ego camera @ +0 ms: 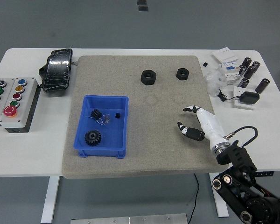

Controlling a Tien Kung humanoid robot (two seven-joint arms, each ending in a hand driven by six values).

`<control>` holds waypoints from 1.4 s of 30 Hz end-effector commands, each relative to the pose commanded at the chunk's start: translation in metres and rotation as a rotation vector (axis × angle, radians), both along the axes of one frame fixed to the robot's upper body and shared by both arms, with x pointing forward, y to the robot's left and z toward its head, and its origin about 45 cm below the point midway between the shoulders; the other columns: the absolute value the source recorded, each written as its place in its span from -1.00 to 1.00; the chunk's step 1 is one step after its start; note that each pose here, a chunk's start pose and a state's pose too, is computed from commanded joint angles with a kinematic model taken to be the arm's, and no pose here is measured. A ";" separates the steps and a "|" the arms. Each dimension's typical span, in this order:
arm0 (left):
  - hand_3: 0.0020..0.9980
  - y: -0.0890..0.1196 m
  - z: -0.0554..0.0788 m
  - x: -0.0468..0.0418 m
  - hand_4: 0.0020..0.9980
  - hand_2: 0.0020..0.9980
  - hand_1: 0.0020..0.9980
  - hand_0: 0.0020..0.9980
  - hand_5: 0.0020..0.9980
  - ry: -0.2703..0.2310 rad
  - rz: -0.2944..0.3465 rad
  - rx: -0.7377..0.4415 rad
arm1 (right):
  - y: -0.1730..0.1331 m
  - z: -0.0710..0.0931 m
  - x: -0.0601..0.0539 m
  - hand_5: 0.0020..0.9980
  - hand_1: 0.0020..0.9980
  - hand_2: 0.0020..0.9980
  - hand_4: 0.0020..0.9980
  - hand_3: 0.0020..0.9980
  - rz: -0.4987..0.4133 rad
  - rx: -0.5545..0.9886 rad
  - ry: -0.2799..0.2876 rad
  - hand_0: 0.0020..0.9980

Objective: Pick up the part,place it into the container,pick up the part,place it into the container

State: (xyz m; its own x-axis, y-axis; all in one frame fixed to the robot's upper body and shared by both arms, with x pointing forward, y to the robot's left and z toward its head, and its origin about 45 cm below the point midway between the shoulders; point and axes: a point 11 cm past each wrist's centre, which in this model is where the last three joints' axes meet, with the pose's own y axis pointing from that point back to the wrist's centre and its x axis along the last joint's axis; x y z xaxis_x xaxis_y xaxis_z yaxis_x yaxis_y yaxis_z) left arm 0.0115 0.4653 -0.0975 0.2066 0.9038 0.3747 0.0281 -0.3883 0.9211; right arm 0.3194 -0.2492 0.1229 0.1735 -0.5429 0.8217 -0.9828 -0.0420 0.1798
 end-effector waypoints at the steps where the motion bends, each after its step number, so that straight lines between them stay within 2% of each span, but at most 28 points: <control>1: 0.33 -0.001 0.000 -0.0011 0.42 0.28 0.33 0.31 -0.42 0.001 0.002 -0.002 | 0.000 0.000 -0.001 -0.40 0.62 0.59 0.43 0.47 0.000 0.000 0.000 0.55; 7: 0.33 -0.007 -0.003 -0.0052 0.42 0.28 0.33 0.31 -0.43 0.005 0.012 -0.013 | 0.001 0.000 -0.001 -0.38 0.61 0.59 0.44 0.47 0.015 -0.044 -0.007 0.55; 11: 0.33 -0.009 -0.004 -0.0060 0.42 0.28 0.33 0.31 -0.43 0.006 0.015 -0.017 | 0.006 -0.001 -0.002 -0.37 0.61 0.60 0.44 0.47 0.056 -0.113 -0.003 0.55; 15: 0.33 -0.010 -0.005 -0.0064 0.42 0.28 0.33 0.31 -0.43 0.007 0.016 -0.018 | 0.013 0.005 0.007 -0.37 0.61 0.60 0.44 0.47 0.098 -0.169 -0.016 0.55; 16: 0.33 -0.010 -0.005 -0.0065 0.42 0.28 0.33 0.31 -0.43 0.007 0.016 -0.018 | 0.014 0.008 0.011 -0.37 0.61 0.60 0.44 0.47 0.107 -0.185 -0.024 0.55; 17: 0.33 -0.010 -0.005 -0.0065 0.42 0.28 0.33 0.31 -0.42 0.008 0.016 -0.018 | 0.015 0.011 0.015 -0.29 0.61 0.61 0.45 0.47 0.114 -0.199 -0.031 0.52; 19: 0.33 -0.010 -0.004 -0.0064 0.42 0.28 0.33 0.31 -0.42 0.009 0.016 -0.017 | 0.016 0.015 0.024 -0.29 0.61 0.61 0.45 0.47 0.126 -0.232 -0.038 0.52; 25: 0.33 -0.011 -0.004 -0.0026 0.42 0.28 0.33 0.31 -0.42 0.004 0.013 -0.019 | 0.013 0.024 0.057 -0.28 0.61 0.62 0.45 0.47 0.138 -0.329 -0.044 0.52; 26: 0.33 -0.011 -0.004 -0.0016 0.42 0.28 0.33 0.31 -0.42 0.002 0.012 -0.019 | 0.013 0.027 0.065 -0.28 0.61 0.62 0.45 0.47 0.138 -0.346 -0.046 0.52; 34: 0.33 -0.012 -0.005 -0.0013 0.42 0.28 0.33 0.31 -0.42 0.008 0.013 -0.021 | 0.011 0.052 0.110 -0.26 0.62 0.62 0.46 0.47 0.113 -0.406 -0.077 0.54; 38: 0.33 -0.011 -0.005 0.0002 0.42 0.28 0.33 0.31 -0.42 0.006 0.013 -0.020 | 0.008 0.062 0.129 -0.24 0.62 0.62 0.46 0.47 0.095 -0.418 -0.077 0.54; 42: 0.33 -0.011 -0.004 0.0010 0.42 0.28 0.33 0.31 -0.42 0.003 0.015 -0.018 | 0.000 0.062 0.141 -0.24 0.63 0.62 0.46 0.47 0.074 -0.439 -0.048 0.54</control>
State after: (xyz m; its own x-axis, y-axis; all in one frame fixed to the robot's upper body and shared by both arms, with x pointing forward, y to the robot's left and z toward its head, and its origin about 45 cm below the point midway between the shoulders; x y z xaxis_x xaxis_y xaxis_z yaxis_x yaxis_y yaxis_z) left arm 0.0126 0.4547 -0.1017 0.1938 0.9134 0.3578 0.0365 -0.3712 0.9278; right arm 0.4603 -0.2492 0.1848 0.1547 -0.1282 0.9796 -0.9877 -0.0428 0.1504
